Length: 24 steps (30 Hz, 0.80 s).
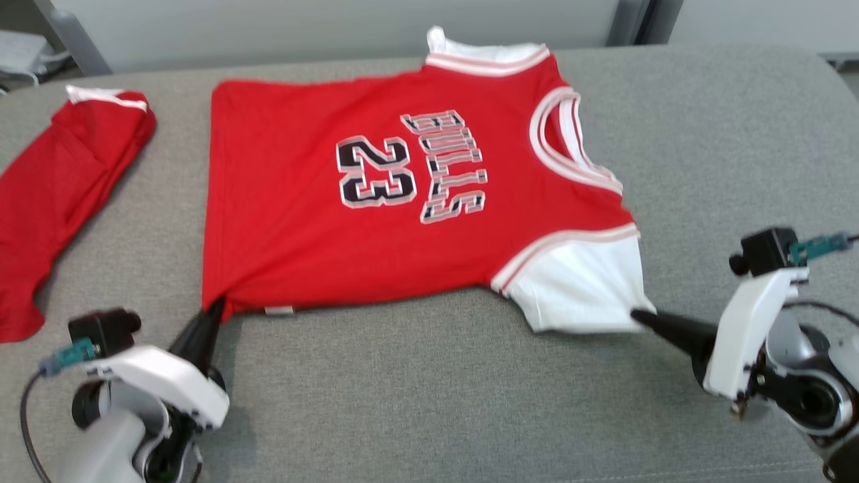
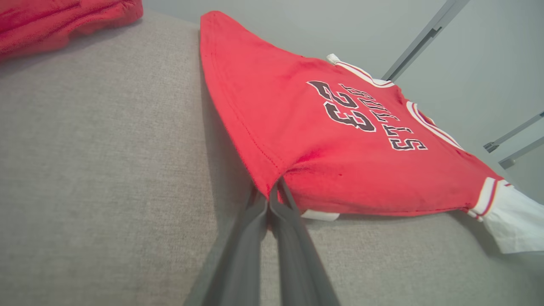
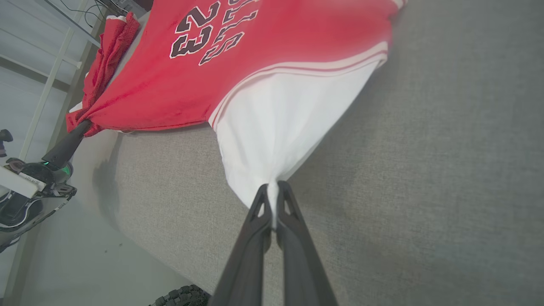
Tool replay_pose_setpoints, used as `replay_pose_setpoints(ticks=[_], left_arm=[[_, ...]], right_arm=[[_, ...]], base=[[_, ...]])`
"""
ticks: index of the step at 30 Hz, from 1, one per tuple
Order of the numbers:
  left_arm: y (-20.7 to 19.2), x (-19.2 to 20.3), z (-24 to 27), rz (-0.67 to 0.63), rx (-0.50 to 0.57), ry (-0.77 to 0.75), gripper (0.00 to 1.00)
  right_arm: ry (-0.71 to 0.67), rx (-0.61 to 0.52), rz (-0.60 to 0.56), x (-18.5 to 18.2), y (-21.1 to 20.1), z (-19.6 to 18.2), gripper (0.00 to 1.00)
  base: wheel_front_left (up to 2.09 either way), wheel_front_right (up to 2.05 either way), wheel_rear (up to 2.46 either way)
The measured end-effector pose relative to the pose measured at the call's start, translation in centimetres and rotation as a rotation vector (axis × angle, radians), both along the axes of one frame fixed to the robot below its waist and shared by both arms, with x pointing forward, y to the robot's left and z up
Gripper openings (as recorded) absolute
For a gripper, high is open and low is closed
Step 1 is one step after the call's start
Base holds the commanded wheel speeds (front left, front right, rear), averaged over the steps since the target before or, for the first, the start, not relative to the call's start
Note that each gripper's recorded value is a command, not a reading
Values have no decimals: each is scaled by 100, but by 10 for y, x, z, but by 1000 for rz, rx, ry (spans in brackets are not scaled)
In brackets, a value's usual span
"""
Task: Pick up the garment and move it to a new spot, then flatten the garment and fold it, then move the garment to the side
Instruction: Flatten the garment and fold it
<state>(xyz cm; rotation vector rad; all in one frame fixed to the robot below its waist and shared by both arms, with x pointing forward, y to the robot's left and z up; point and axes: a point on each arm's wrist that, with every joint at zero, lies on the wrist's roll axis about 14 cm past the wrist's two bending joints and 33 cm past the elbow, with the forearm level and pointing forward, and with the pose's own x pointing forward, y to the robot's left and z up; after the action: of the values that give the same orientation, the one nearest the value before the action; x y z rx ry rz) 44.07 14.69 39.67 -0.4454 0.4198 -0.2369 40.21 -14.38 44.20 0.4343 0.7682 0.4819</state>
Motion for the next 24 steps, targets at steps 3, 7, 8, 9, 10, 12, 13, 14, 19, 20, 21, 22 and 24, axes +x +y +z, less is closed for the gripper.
replay_pose_setpoints(ticks=[3,7,8,9,10,12,13,14,19,20,21,22,24], left_arm=[[2,-22,-6,-4,14,21,0],[4,-48,-15,-20,29,64,0],[6,-55,-17,-25,34,79,0],[9,-61,-19,-21,37,86,0],[12,-66,-20,-18,41,92,0],[20,-74,-22,-7,55,100,0],[24,-78,-23,2,57,106,0],[26,-83,-25,3,63,113,0],[29,-93,-31,7,66,133,0],[28,-93,-32,6,66,132,18],[28,-94,-33,5,67,134,47],[27,-95,-34,3,68,138,100],[26,-96,-37,0,73,142,100]], right_arm=[[34,-3,21,-22,-1,-4,0],[78,19,49,-50,5,-8,0],[93,26,55,-57,7,-10,0],[109,32,62,-64,8,-12,0],[123,37,70,-71,9,-13,0],[145,38,88,-83,12,-17,0],[149,39,92,-87,12,-18,0],[152,40,98,-90,13,-18,0],[142,29,98,-93,13,-20,0],[118,27,82,-89,12,-19,4],[96,24,67,-84,11,-18,100],[80,21,59,-81,11,-18,100],[76,19,52,-80,11,-20,100]], base=[[0,0,0],[0,0,0],[0,0,0],[0,0,0],[0,0,0],[0,0,0],[0,0,0],[0,0,0],[0,0,0],[0,0,0],[0,0,0],[0,0,0],[0,0,0]])
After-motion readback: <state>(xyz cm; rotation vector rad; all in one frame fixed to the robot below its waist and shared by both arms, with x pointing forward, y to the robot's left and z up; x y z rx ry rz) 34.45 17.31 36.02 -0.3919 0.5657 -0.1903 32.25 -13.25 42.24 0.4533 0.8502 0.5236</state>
